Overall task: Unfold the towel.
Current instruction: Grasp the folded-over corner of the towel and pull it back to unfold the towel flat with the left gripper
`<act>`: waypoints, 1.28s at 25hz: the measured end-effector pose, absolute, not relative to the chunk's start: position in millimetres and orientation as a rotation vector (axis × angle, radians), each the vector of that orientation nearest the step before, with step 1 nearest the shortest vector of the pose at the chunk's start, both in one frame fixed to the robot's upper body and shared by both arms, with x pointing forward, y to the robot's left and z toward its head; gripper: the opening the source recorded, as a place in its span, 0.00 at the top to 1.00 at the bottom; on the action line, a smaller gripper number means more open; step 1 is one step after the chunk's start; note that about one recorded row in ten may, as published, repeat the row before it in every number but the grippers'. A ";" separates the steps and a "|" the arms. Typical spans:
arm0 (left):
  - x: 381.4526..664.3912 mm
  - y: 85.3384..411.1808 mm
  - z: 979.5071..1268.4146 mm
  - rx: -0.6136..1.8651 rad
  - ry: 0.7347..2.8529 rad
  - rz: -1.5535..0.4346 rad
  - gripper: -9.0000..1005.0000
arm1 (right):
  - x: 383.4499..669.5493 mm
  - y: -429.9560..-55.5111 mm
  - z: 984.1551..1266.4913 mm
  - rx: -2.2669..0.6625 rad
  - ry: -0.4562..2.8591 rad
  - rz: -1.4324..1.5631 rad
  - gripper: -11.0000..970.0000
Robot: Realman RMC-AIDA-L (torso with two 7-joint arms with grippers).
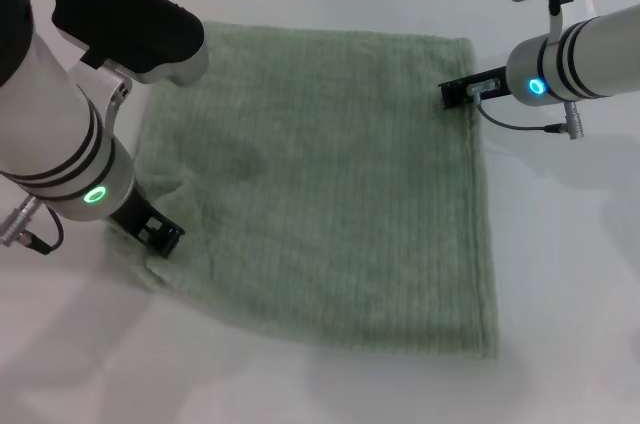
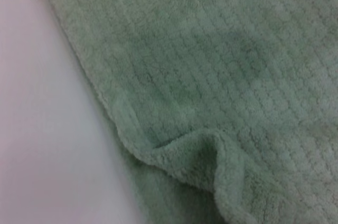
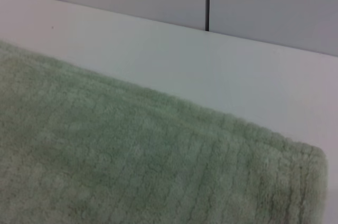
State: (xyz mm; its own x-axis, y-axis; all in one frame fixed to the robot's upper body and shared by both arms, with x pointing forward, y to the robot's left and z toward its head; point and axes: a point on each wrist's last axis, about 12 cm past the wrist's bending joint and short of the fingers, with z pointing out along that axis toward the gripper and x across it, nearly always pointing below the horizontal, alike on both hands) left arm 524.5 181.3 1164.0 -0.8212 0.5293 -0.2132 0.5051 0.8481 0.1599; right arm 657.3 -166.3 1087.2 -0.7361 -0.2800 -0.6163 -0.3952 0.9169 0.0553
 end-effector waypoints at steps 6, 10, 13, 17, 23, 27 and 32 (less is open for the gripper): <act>531.8 186.0 1163.8 0.759 2.744 0.132 0.66 | 657.3 -166.7 1086.9 -0.479 2.442 0.240 0.99; 538.5 189.4 1170.8 0.735 2.710 0.133 0.57 | 657.1 -167.0 1086.6 -0.479 2.443 0.240 0.99; 544.0 182.9 1178.9 0.762 2.628 0.111 0.46 | 657.2 -167.4 1086.6 -0.477 2.440 0.239 0.99; 546.9 175.8 1172.5 0.812 2.599 0.088 0.35 | 657.4 -167.4 1087.0 -0.476 2.437 0.240 0.99; 544.6 174.5 1158.2 0.833 2.651 0.103 0.35 | 658.3 -167.6 1089.1 -0.470 2.434 0.246 0.99; 541.2 177.9 1151.2 0.828 2.692 0.117 0.35 | 658.3 -167.4 1089.5 -0.472 2.436 0.247 0.99; 539.2 188.4 1150.4 0.779 2.751 0.143 0.35 | 658.6 -166.0 1090.7 -0.479 2.435 0.249 0.99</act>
